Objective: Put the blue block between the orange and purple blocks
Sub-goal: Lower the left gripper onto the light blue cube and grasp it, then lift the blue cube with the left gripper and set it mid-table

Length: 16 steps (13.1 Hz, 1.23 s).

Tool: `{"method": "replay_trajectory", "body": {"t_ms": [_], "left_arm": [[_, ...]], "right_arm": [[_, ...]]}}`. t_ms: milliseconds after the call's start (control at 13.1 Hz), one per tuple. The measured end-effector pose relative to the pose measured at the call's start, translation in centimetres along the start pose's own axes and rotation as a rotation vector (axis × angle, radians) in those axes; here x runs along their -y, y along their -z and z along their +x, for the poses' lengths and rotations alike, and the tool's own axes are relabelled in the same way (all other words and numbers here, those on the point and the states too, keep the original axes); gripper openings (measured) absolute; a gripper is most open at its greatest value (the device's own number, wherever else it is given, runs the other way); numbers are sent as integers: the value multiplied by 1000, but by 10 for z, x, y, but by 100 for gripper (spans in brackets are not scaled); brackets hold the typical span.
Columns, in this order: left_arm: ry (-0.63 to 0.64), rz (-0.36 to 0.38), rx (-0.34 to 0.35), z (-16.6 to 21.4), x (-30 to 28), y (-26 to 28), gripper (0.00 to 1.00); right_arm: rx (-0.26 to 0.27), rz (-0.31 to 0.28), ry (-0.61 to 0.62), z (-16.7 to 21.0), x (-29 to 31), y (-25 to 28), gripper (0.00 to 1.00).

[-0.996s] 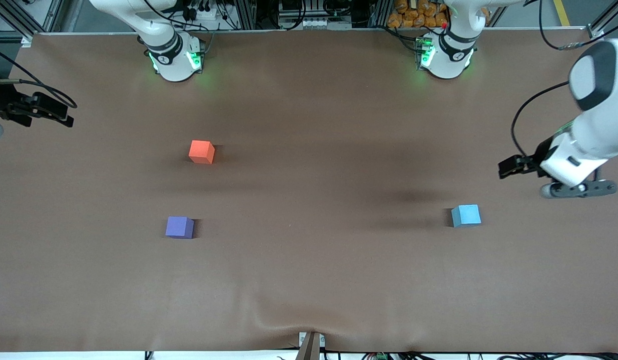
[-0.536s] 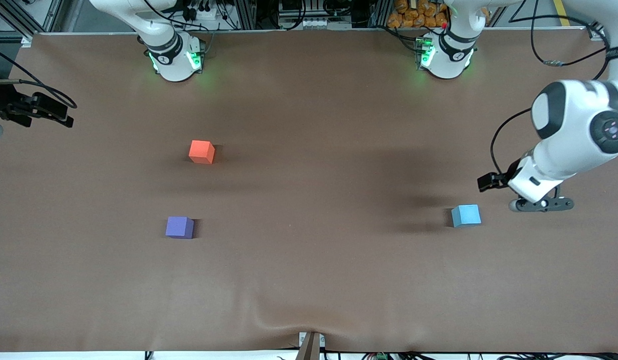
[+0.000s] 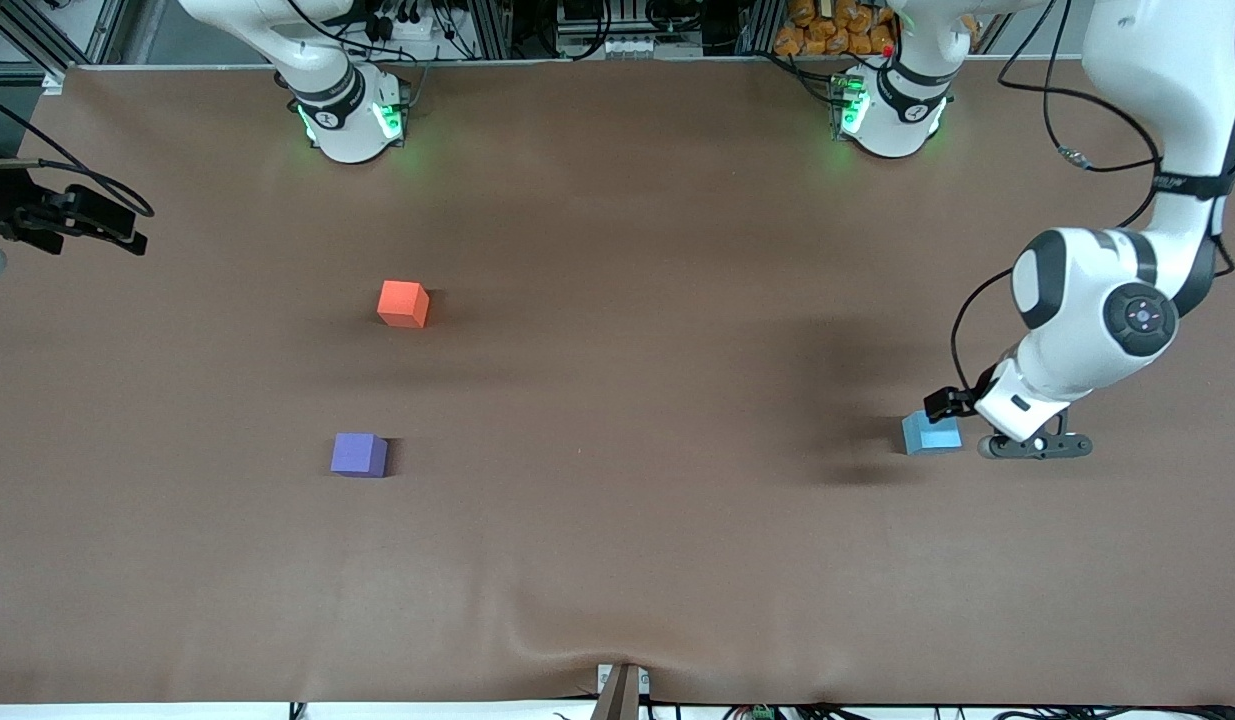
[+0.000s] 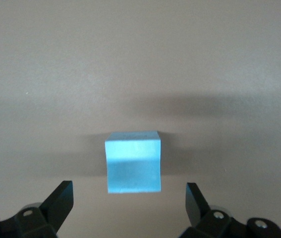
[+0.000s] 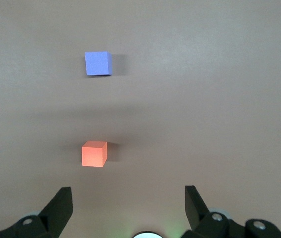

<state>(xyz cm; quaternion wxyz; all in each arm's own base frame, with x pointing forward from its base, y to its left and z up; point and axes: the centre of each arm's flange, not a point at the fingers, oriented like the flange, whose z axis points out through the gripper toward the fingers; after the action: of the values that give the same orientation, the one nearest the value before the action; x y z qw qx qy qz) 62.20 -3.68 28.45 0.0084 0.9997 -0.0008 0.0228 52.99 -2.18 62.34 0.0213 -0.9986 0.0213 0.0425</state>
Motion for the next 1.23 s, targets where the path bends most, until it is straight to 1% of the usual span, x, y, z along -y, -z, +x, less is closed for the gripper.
{"method": "replay_trajectory", "body": {"t_ms": [230, 460, 613, 1073, 1149, 1226], "left_arm": [[-1, -9, -17, 2, -1, -30, 100], [0, -14, -13, 1, -2, -55, 100], [0, -16, -9, 0, -1, -63, 100], [1, -15, 19, -7, -1, -78, 100], [2, -14, 24, -9, 0, -80, 92], [2, -14, 28, -10, 1, -82, 79]], "right_arm": [[0, 0, 0, 0, 0, 0, 100], [0, 0, 0, 0, 0, 0, 100], [2, 0, 0, 0, 0, -1, 100], [33, -2, 17, 7, 10, -16, 100], [35, -2, 17, 7, 10, -17, 100], [35, -2, 17, 7, 10, -18, 100]]}}
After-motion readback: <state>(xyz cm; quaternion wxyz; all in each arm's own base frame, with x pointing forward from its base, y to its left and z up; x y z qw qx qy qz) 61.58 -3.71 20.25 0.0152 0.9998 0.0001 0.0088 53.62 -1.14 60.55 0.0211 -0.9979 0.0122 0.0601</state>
